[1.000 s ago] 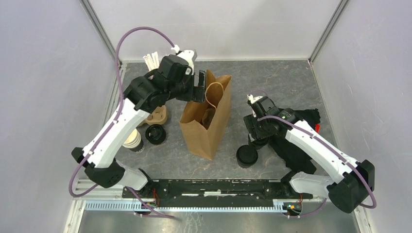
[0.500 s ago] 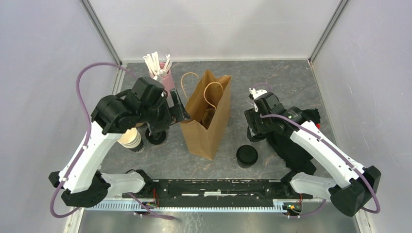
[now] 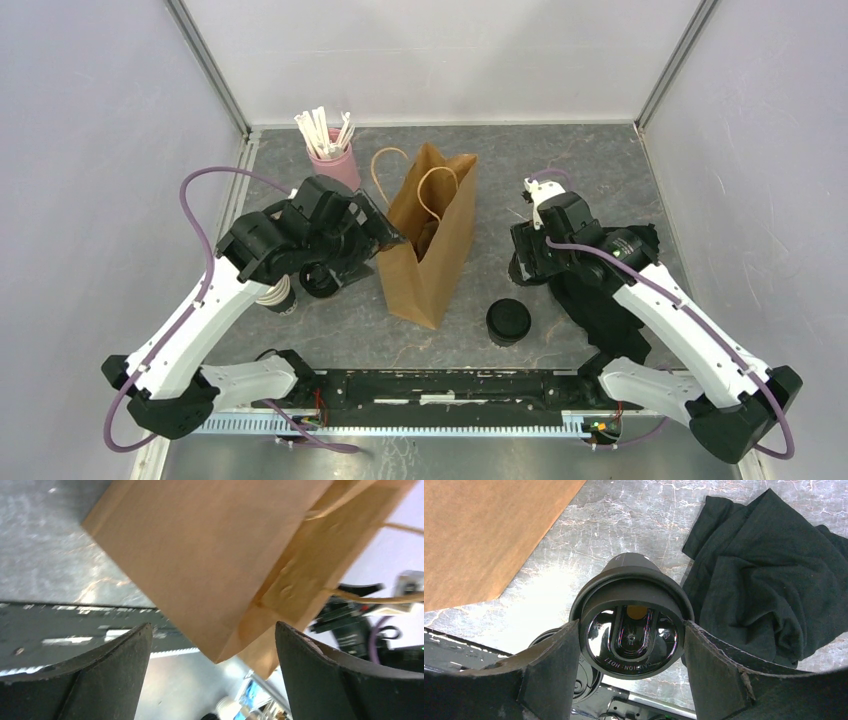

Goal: Pack the takeout coffee

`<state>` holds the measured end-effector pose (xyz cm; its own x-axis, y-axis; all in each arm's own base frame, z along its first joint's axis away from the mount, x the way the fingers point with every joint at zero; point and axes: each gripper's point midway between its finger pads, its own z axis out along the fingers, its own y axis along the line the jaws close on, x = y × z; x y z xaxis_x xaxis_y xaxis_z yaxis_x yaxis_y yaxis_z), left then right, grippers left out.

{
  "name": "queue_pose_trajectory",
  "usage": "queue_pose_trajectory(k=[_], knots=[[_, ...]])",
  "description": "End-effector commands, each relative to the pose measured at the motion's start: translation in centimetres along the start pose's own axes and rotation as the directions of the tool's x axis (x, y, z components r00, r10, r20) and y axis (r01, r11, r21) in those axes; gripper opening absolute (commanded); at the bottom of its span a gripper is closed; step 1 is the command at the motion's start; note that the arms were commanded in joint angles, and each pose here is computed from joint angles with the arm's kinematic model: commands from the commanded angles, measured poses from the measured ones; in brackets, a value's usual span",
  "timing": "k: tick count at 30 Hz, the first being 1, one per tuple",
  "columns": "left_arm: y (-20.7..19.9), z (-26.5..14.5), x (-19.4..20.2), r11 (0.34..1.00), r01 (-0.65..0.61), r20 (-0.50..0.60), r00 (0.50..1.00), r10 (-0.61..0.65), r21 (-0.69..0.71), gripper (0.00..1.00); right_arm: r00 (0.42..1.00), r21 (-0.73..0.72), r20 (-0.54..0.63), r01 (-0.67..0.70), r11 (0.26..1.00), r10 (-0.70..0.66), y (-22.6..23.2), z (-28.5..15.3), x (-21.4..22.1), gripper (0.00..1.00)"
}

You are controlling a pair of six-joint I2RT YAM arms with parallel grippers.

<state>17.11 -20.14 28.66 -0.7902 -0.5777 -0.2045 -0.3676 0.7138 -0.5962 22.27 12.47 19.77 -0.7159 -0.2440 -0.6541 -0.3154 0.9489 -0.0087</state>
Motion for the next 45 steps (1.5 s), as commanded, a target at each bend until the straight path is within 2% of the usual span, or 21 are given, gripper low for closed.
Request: queue_pose_trajectory(k=[1,5,9,11,13,16,19,21,22,24,27,30,37,45], knots=[[-5.3,0.1,-3.5,0.979,0.008,0.157,0.987,-0.04,0.202,0.96,1.0,-0.02,0.007,0.022,1.0,-0.022,0.3,0.3,-0.2,0.59],[-6.8,-0.1,-5.3,0.956,-0.024,0.244,0.968,-0.05,0.291,0.82,0.998,-0.021,-0.008,0.054,0.998,-0.054,0.3,0.5,-0.1,0.58],[-6.4,0.0,-8.1,0.956,-0.132,0.377,0.926,0.025,0.263,0.72,0.998,-0.03,-0.004,0.063,0.998,-0.063,0.4,0.7,-0.2,0.58],[-5.5,1.2,-9.3,0.97,-0.154,0.392,0.917,0.069,0.19,0.71,0.998,-0.049,-0.009,0.069,0.996,-0.07,0.8,0.7,-0.2,0.58],[-5.0,2.4,-10.0,0.975,-0.157,0.359,0.929,0.092,0.156,0.71,0.997,-0.062,-0.008,0.075,0.995,-0.076,1.0,0.6,-0.5,0.58],[-5.0,2.0,-11.1,0.969,-0.22,0.354,0.92,0.168,0.113,0.73,0.996,-0.064,0.002,0.09,0.994,-0.09,1.1,0.5,-1.0,0.58],[-4.8,-0.4,-11.9,0.964,-0.26,0.386,0.897,0.216,0.063,0.84,0.994,-0.065,0.007,0.108,0.992,-0.108,1.1,0.4,-1.6,0.58],[-4.1,-1.5,-11.6,0.97,-0.239,0.357,0.91,0.211,0.035,0.96,0.993,-0.069,0.008,0.119,0.991,-0.119,1.2,0.5,-1.9,0.58],[-3.9,-2.0,-11.4,0.975,-0.222,0.332,0.921,0.202,0.025,0.99,0.992,-0.071,0.007,0.127,0.989,-0.126,1.3,0.6,-2.1,0.58],[-3.9,-2.5,-10.6,0.984,-0.175,0.262,0.951,0.163,0.023,1.0,0.991,-0.077,0.005,0.134,0.988,-0.134,1.5,0.7,-2.3,0.58],[-5.1,-1.7,-8.3,0.995,-0.074,0.09,0.994,0.068,0.071,1.0,0.99,-0.079,0.009,0.141,0.987,-0.141,1.5,1.0,-2.5,0.58],[-5.8,-0.9,-6.9,0.996,0.049,-0.014,0.999,-0.048,0.075,1.0,0.989,-0.074,0.012,0.149,0.986,-0.149,1.4,1.3,-2.4,0.58],[-5.1,1.9,-6.9,0.974,0.226,-0.039,0.973,-0.227,-0.016,0.97,0.988,-0.063,0.004,0.155,0.986,-0.155,1.2,1.9,-1.8,0.58],[-4.6,4.6,-7.5,0.952,0.288,-0.016,0.956,-0.291,-0.102,0.83,0.992,-0.053,0.018,0.123,0.991,-0.123,1.1,2.0,-1.8,0.57]])
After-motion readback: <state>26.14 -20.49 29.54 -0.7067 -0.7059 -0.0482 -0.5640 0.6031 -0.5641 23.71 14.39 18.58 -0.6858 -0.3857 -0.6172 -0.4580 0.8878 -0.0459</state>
